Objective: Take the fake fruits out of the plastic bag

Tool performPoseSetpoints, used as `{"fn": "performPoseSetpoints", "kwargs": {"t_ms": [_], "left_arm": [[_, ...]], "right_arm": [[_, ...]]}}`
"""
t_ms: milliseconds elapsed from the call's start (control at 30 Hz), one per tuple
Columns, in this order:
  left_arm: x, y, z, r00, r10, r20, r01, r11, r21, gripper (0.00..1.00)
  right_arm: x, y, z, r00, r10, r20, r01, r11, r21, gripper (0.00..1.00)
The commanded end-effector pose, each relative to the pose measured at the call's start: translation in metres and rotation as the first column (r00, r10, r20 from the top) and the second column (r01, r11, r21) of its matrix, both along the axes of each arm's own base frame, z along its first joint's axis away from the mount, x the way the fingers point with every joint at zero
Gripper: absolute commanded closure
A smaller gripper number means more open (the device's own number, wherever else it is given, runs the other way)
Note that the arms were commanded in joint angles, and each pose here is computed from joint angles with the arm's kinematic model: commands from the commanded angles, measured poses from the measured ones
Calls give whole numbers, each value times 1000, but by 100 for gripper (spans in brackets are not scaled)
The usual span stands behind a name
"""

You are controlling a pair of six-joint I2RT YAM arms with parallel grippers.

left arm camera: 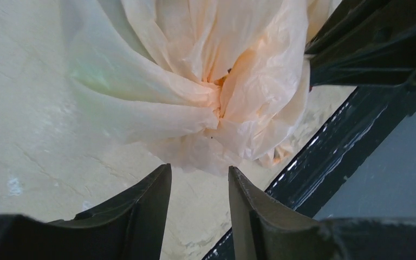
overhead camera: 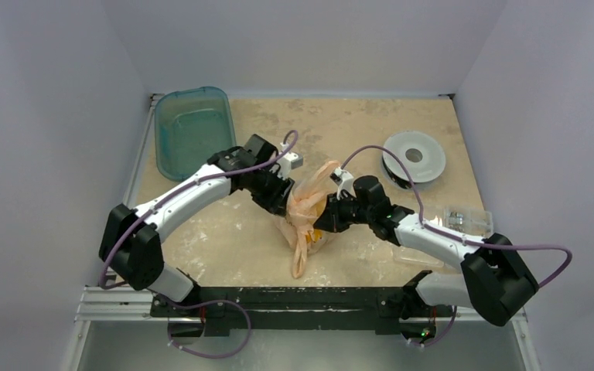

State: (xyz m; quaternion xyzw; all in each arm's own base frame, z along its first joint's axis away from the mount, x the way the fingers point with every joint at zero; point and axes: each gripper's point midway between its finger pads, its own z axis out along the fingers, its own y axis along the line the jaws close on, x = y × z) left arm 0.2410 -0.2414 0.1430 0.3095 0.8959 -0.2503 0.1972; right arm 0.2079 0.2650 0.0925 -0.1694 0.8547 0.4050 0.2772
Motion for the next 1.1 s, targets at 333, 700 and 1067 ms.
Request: {"fn": "performPoseSetpoints", "kwargs": {"t_ms": [333,700,1067], "left_arm": [[1,-10,-14,1000,-19,-3,19,997,76,52],[17,-16,-17,999,25,28,-27,997,67,72],[9,-31,-32,997,-33,-74,36,999,39,80]], "right_arm": [[9,1,34,997,-54,54,51,997,53,91],[9,-10,46,992,-115,58,113,993,27,72],[8,-12,94,934,-201,294,251,957,-143,47]]}}
